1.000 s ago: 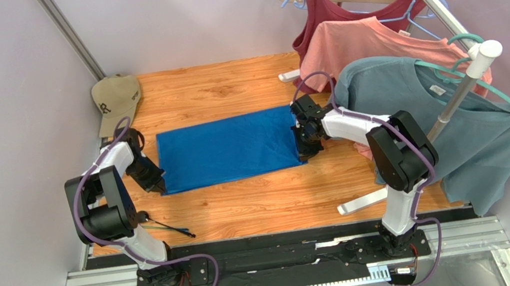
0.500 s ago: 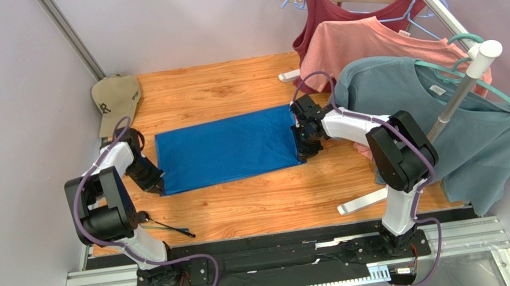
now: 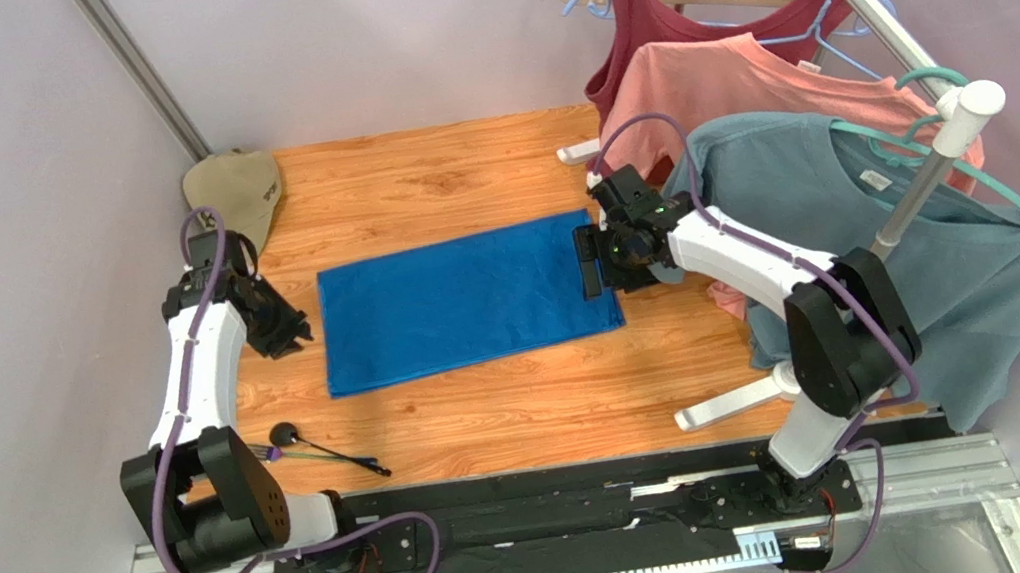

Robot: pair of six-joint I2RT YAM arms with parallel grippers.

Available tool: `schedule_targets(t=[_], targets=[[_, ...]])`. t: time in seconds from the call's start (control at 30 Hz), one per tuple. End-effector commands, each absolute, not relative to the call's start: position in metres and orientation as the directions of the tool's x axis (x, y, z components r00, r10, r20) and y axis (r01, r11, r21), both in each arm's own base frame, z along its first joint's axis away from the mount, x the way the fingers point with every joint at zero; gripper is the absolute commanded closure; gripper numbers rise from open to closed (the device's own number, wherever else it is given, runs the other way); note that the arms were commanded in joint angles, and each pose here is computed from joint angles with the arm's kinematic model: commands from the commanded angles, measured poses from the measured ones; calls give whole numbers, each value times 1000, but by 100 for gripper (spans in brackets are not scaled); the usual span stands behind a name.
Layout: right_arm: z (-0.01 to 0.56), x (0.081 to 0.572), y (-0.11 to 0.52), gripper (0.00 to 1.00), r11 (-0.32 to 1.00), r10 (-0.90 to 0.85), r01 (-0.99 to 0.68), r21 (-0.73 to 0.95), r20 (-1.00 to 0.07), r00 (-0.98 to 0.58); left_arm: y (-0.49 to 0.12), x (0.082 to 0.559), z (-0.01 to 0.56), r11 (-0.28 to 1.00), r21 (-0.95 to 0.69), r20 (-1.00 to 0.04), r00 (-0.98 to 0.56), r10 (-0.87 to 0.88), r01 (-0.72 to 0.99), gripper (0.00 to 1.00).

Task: Fold the napkin into a case and place the utensils inside
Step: Smooth out the rectangle-folded napkin at the center of the board.

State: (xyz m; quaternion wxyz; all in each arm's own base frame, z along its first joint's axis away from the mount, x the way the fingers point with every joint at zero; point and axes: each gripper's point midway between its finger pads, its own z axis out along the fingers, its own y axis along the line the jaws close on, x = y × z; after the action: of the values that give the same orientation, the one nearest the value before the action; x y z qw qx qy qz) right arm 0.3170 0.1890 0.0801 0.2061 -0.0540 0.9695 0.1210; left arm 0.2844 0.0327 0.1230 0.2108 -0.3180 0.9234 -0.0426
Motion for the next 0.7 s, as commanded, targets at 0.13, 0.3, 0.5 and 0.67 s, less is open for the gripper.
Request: schedule_targets(t=[0.13, 0.3, 0.5, 0.67], targets=[[92, 324, 211, 63, 930, -62, -211, 301, -437, -897, -13, 295, 71, 802, -332, -164, -807, -567, -496, 84], [69, 319, 194, 68, 959, -67, -170, 225, -402, -913, -13, 291, 61, 804, -328, -167, -807, -566, -496, 83], [49, 308, 185, 70, 970, -55, -134, 202, -356, -933, -18, 287, 62, 824, -327, -187, -823, -536, -463, 83], [37, 306, 184, 70, 972, -57, -129, 196, -334, -941, -17, 284, 59, 828, -314, -183, -826, -534, -465, 83]])
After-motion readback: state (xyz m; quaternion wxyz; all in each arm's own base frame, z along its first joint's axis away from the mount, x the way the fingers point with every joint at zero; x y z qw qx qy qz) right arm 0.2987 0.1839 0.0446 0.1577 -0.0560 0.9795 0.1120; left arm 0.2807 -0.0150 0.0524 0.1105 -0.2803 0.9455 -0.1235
